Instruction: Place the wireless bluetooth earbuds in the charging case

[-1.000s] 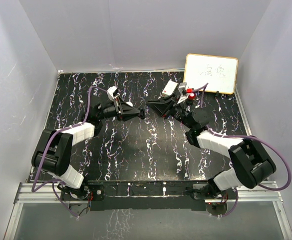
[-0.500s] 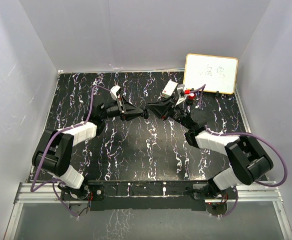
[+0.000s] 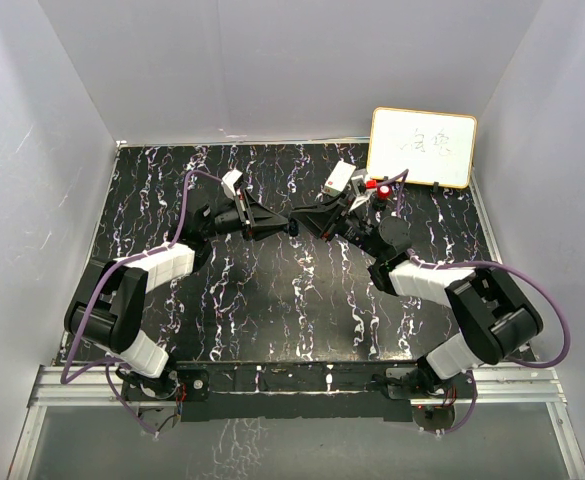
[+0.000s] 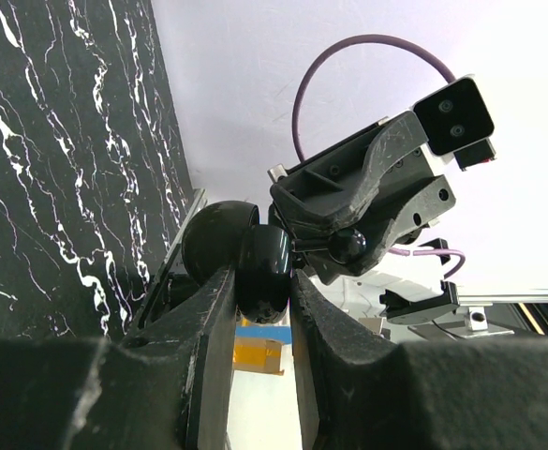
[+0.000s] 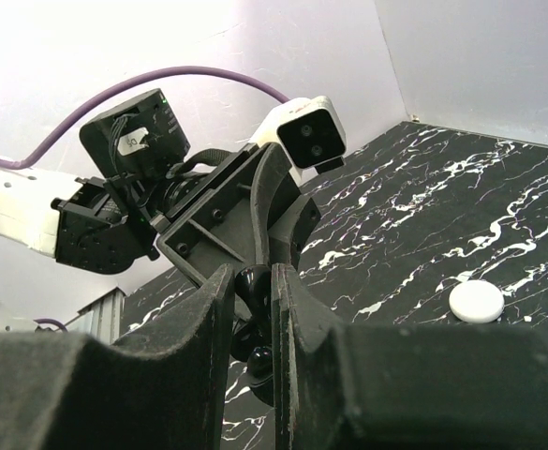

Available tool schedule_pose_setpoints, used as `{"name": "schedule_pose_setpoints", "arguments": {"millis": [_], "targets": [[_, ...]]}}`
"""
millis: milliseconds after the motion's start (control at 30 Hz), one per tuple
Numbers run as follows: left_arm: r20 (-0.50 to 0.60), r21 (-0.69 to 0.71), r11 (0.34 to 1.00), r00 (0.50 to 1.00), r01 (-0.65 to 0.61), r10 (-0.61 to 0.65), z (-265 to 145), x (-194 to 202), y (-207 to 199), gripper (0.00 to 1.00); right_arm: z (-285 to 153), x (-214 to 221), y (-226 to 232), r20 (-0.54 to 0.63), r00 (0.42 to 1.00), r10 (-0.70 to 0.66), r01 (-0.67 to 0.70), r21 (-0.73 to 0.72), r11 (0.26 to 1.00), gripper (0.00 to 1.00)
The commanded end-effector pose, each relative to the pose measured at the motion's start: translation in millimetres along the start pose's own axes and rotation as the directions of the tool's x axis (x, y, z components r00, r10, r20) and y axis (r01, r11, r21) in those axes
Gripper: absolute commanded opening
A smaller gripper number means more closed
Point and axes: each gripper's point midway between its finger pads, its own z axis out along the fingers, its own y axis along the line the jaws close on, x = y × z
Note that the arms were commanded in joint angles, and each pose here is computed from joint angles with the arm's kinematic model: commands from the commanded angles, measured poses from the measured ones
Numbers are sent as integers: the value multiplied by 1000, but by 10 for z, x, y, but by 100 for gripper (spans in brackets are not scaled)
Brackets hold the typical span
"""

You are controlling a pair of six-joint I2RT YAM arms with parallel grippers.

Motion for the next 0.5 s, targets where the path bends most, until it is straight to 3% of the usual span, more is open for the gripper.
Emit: {"name": "schedule_pose_setpoints", "arguments": {"millis": [0,467], "targets": [[4,44,998,999,-49,49,26,-41,-232,0,50,-177,37,69,997,-45,47,-25,999,0],[5,45,998,999,-50,49,28,-32,-249,0,83,-160,6,68,997,-45,47,-26,999,0]]}}
